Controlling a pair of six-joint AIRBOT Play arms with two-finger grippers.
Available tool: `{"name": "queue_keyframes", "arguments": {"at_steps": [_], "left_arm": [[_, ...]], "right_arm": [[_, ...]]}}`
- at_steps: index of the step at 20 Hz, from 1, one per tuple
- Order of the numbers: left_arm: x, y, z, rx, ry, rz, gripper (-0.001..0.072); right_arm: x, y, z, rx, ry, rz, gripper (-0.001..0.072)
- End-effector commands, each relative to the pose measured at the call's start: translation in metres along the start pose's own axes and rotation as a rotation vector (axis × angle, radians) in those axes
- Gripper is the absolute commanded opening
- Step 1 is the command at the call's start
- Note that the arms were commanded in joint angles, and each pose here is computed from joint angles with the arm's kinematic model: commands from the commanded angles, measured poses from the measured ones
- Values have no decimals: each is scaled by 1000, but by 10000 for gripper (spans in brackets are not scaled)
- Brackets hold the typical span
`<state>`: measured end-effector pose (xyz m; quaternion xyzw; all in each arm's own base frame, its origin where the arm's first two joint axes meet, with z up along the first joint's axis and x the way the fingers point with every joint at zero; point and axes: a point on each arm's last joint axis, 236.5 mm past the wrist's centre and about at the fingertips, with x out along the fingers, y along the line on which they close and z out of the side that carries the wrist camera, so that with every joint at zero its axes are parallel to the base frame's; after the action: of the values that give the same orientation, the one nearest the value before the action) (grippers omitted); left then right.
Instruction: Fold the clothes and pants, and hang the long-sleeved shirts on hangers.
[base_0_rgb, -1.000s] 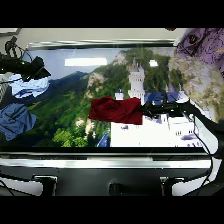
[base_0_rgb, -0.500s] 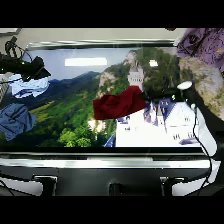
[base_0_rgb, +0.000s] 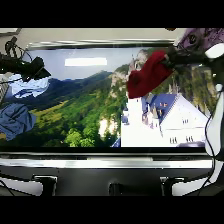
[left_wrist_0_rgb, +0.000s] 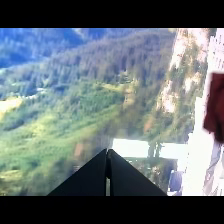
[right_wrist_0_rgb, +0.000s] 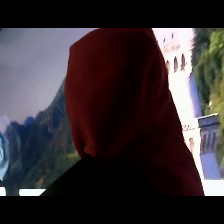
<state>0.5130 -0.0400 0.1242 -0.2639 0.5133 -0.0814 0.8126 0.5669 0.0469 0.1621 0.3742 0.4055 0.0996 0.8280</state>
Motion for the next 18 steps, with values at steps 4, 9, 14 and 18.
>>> {"name": "queue_keyframes", "arguments": {"at_steps": [4, 9, 14, 18], "left_arm": [[1, 0, 0, 0, 2, 0, 17], [1, 0, -1, 0, 3, 0, 17], [0, 2, -11, 0, 46, 7, 17], [0, 2, -15, -1, 64, 10, 17]], "right_arm": [[-67, -33, 80, 191, -233, -10, 24], [-109, -88, 112, 263, -333, -66, 24], [-159, -169, 92, 289, -244, -229, 25], [-193, -229, 39, 290, -144, -447, 24]]}}
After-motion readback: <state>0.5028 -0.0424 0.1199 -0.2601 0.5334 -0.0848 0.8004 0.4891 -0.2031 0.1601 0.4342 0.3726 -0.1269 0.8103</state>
